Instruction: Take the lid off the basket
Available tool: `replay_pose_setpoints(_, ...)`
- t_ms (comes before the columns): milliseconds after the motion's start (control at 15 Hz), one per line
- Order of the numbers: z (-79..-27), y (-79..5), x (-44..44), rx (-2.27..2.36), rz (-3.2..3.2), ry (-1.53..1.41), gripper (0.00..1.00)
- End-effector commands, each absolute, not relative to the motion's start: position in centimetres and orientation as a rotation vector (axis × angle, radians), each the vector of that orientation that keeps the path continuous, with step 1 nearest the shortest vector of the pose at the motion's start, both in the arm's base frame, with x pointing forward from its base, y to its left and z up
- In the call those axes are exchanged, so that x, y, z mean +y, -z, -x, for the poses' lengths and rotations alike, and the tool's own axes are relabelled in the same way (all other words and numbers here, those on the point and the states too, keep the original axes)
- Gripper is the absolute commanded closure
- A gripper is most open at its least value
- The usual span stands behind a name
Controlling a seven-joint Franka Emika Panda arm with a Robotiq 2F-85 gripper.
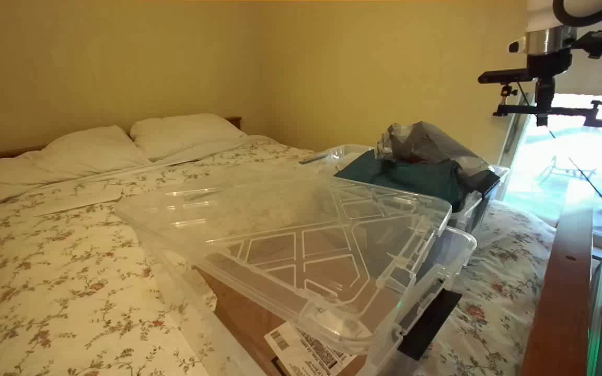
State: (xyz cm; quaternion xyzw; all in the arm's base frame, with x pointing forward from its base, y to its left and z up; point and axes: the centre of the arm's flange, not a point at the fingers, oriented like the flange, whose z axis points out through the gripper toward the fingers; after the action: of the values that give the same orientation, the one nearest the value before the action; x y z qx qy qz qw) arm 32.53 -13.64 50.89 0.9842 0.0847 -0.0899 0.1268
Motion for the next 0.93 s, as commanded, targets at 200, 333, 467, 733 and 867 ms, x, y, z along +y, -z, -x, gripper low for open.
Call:
replay_pose_setpoints(200,-32.5,-50.9,-13.6,0.247,-2.865,0.262,0.0)
replay_pose_setpoints(333,-33.8,-50.3,-11.0,0.3,-2.919,0.242,0.0)
replay_pose_setpoints(467,-34.8,-49.9,-7.0,0.367,-3.008,0.253,0.0)
replay_pose_setpoints(733,-36.2,-49.2,0.3,0.411,-3.185,0.31,0.0)
replay_pose_setpoints(867,-37.1,-48.5,3.6,0.437,-3.22,0.341,0.0)
